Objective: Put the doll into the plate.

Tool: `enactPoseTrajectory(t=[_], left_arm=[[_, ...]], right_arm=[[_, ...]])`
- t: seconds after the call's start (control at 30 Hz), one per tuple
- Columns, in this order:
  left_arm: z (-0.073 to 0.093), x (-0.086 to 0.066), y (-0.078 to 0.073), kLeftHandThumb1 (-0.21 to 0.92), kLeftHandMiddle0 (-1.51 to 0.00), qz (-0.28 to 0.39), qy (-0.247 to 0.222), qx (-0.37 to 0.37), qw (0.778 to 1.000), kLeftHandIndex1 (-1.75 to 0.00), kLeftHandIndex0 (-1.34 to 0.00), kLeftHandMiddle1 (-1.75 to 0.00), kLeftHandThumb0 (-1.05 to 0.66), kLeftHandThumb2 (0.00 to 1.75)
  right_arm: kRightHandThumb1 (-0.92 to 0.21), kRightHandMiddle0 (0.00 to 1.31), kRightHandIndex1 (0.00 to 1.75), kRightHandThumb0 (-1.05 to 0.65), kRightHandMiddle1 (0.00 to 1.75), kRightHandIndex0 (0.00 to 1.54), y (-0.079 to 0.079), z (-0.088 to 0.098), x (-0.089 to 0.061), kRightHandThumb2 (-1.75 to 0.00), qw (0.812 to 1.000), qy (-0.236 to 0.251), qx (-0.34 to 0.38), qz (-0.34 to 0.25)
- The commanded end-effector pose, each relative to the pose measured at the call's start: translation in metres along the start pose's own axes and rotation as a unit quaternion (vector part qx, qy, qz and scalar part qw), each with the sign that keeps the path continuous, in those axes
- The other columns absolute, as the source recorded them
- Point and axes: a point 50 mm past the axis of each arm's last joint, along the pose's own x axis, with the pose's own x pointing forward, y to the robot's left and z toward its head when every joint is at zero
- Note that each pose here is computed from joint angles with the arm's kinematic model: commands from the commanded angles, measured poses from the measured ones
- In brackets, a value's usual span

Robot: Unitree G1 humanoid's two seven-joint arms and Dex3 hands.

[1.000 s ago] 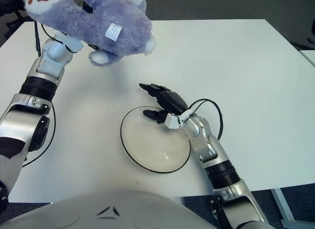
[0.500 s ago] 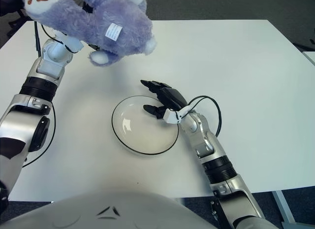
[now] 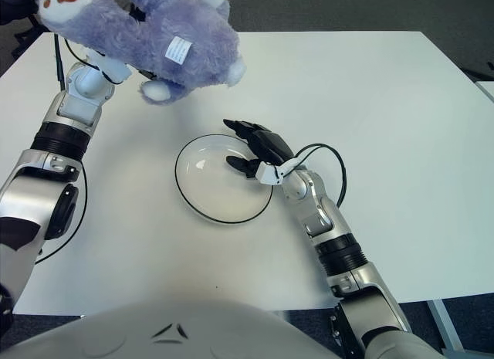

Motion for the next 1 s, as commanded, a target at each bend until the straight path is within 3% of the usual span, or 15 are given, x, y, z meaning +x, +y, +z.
enactPoseTrajectory(t=[0.0, 0.5, 0.97], left_arm=[[0.000, -0.002, 0.005, 0.23, -0.70, 0.011, -0.001, 0.001, 1.000, -1.75, -0.45, -1.66, 0.00, 1.39], [0.000, -0.002, 0.005, 0.23, -0.70, 0.012, 0.001, -0.001, 1.000, -1.75, -0.45, -1.66, 0.00, 1.39], [0.000, -0.003, 0.005, 0.24, -0.70, 0.014, 0.002, -0.002, 1.000, -1.75, -0.45, -1.66, 0.00, 1.39]], right_arm=[[-0.92, 0.26, 0.00, -0.65, 0.05, 0.20, -0.001, -0.004, 0.000, -0.80, 1.000, 0.008, -0.012, 0.001], [-0.92, 0.26, 0.00, -0.66, 0.04, 0.20, -0.008, -0.005, 0.005, -0.81, 1.000, 0.005, -0.026, -0.005], [-0.92, 0.26, 0.00, -0.66, 0.04, 0.21, -0.014, -0.002, 0.000, -0.80, 1.000, -0.001, -0.026, -0.003]])
